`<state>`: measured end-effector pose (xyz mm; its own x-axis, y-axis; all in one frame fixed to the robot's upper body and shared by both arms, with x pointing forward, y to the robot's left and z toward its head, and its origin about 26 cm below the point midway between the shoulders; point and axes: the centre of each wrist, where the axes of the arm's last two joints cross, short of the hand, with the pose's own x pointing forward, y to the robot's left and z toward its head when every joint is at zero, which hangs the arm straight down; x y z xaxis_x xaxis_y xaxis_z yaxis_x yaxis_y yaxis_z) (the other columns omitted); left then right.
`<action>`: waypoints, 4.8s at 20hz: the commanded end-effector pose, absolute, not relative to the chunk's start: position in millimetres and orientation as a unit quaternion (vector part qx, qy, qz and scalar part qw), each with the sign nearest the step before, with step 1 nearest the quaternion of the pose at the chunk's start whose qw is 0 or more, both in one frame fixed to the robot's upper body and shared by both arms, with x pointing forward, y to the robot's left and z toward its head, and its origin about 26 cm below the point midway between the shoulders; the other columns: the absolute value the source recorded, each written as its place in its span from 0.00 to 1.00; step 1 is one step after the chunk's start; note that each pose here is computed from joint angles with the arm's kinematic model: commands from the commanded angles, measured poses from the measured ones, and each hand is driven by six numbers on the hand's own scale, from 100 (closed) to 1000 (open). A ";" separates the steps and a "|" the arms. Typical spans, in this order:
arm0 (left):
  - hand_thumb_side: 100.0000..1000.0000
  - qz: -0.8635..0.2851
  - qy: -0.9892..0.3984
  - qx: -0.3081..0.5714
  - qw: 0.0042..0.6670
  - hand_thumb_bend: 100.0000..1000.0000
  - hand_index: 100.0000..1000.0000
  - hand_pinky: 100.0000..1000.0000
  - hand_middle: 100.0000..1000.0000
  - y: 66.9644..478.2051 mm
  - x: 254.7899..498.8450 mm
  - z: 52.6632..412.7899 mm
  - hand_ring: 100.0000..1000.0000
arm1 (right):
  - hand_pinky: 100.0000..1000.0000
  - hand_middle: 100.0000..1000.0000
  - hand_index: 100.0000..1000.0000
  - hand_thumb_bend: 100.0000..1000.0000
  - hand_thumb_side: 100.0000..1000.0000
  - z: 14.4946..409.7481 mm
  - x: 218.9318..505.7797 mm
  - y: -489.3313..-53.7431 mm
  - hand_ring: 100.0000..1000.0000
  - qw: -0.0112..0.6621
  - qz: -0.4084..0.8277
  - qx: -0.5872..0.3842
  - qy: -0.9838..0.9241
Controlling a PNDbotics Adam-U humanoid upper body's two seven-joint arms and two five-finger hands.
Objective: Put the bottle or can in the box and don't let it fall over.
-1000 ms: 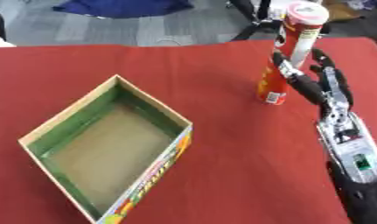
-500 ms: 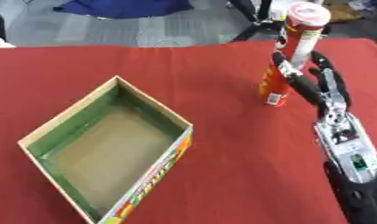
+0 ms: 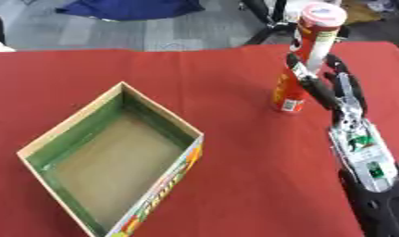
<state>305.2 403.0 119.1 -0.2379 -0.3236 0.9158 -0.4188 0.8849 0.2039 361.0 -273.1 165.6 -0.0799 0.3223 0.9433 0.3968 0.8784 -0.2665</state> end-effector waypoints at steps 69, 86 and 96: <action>0.89 0.020 -0.798 0.231 0.556 0.14 0.78 0.81 0.76 400.8 306.4 131.5 0.85 | 0.86 0.99 1.00 0.47 0.61 187.7 392.3 -278.7 1.00 0.618 -0.060 -0.286 -0.730; 0.90 0.019 -0.798 0.230 0.557 0.13 0.78 0.82 0.76 400.3 306.2 130.5 0.85 | 0.86 0.97 1.00 0.45 0.57 189.7 398.9 -279.5 1.00 0.628 -0.085 -0.285 -0.719; 0.90 0.018 -0.799 0.229 0.555 0.12 0.78 0.82 0.76 399.5 306.6 130.9 0.85 | 0.86 0.96 1.00 0.45 0.59 191.3 402.1 -279.0 1.00 0.629 -0.088 -0.276 -0.721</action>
<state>305.8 398.7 118.1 -0.2452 -0.3251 0.9133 -0.3883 0.8962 0.2147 401.1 -275.8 179.5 -0.0232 0.2818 0.9592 0.5000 0.8341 -0.2329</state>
